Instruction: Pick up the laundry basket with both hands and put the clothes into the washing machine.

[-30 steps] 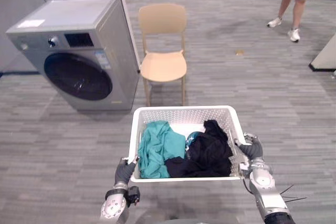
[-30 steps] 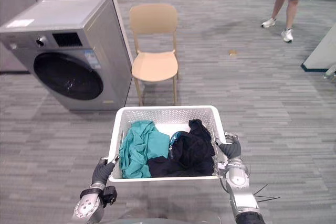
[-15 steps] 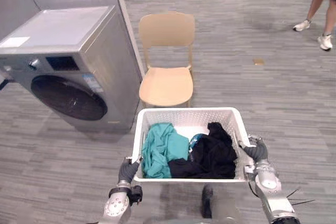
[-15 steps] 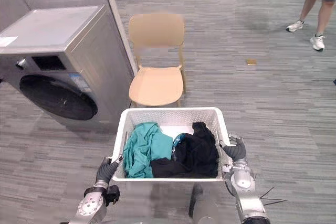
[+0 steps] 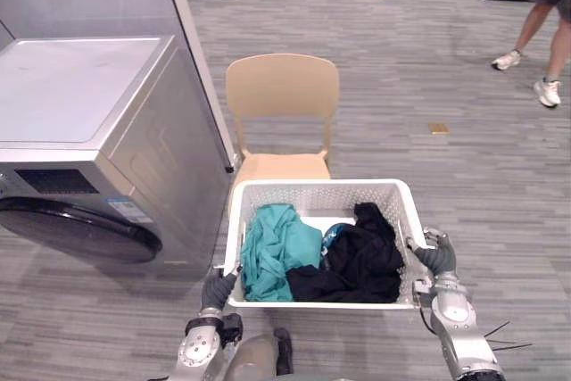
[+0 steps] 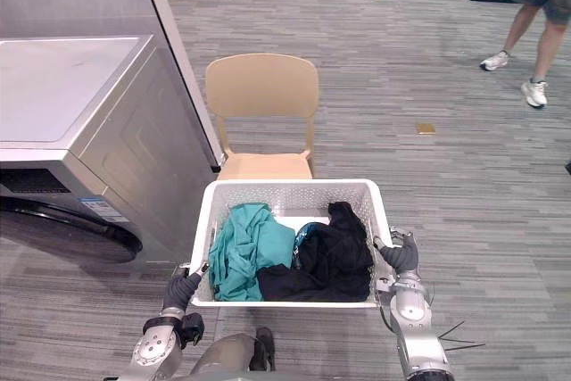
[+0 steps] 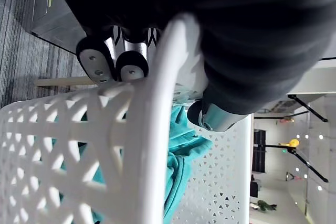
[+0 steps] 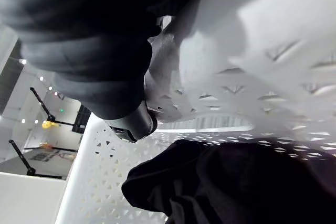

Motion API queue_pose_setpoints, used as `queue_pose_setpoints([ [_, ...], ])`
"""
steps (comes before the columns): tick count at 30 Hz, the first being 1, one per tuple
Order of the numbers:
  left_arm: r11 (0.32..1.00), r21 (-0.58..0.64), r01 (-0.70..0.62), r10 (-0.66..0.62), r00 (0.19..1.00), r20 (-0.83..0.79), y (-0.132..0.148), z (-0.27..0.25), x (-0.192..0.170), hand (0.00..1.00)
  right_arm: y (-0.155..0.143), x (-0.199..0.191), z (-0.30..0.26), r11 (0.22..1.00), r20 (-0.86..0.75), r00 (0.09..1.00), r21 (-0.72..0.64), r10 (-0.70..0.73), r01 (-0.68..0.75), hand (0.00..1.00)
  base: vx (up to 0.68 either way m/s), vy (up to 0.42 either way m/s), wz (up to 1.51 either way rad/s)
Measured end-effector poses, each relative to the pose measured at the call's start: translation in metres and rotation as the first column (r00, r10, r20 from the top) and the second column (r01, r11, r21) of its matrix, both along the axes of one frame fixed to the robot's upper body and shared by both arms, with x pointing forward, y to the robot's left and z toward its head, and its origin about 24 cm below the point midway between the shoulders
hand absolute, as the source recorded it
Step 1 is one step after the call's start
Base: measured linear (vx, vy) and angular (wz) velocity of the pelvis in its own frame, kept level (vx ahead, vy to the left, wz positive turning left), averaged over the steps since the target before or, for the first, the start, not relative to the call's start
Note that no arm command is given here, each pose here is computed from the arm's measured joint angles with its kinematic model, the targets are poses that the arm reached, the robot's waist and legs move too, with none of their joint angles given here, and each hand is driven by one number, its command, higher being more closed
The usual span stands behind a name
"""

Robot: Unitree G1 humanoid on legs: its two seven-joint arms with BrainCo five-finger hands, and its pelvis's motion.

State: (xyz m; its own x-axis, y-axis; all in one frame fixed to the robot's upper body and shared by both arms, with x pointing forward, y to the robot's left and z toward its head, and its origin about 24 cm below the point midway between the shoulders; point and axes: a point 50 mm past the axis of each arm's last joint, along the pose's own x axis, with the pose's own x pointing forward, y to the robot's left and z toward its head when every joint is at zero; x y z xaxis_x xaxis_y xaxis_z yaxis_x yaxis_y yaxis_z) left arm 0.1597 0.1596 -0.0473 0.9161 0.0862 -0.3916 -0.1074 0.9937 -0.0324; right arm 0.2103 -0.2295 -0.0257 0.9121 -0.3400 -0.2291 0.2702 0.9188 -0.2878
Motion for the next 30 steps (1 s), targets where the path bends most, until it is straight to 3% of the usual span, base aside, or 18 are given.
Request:
queue_pose_setpoints([
  [5, 0.999, 0.045, 0.018, -0.018, 1.000, -0.005, 0.008, 0.000, 0.000, 1.00, 0.006, -0.013, -0.017, 1.000, -0.068, 0.998, 0.023, -0.012, 0.014, 1.00, 0.24, 0.122, 0.21],
  [14, 0.993, 0.093, 0.078, -0.081, 0.996, 0.022, -0.002, 0.003, 0.013, 1.00, -0.006, -0.016, -0.018, 0.999, -0.084, 0.996, -0.011, -0.039, 0.038, 1.00, 0.25, -0.039, 0.42],
  [17, 0.986, 0.135, 0.100, -0.107, 0.993, 0.046, 0.001, 0.005, 0.037, 1.00, -0.006, -0.002, -0.010, 0.999, -0.048, 0.998, -0.017, -0.033, 0.033, 1.00, 0.10, -0.054, 0.26],
  [21, 0.974, 0.208, 0.094, -0.128, 0.979, 0.158, -0.001, 0.031, 0.097, 1.00, -0.006, 0.045, 0.019, 0.997, 0.075, 0.996, -0.051, -0.048, 0.052, 1.00, -0.08, -0.016, 0.20],
  [22, 0.970, 0.233, 0.066, -0.120, 0.966, 0.227, -0.001, 0.051, 0.121, 1.00, -0.004, 0.063, 0.037, 0.997, 0.146, 0.988, -0.054, -0.052, 0.060, 1.00, -0.17, -0.008, 0.16],
  [29, 0.962, 0.218, -0.164, 0.053, 0.897, 0.440, 0.021, 0.127, 0.187, 1.00, 0.029, 0.131, 0.123, 0.998, 0.429, 0.902, 0.056, -0.055, 0.035, 1.00, -0.14, -0.011, -0.02],
  [30, 0.960, 0.218, -0.177, 0.061, 0.889, 0.453, 0.022, 0.134, 0.191, 0.00, 0.033, 0.136, 0.131, 0.997, 0.446, 0.893, 0.064, -0.057, 0.032, 1.00, -0.13, -0.062, -0.03],
])
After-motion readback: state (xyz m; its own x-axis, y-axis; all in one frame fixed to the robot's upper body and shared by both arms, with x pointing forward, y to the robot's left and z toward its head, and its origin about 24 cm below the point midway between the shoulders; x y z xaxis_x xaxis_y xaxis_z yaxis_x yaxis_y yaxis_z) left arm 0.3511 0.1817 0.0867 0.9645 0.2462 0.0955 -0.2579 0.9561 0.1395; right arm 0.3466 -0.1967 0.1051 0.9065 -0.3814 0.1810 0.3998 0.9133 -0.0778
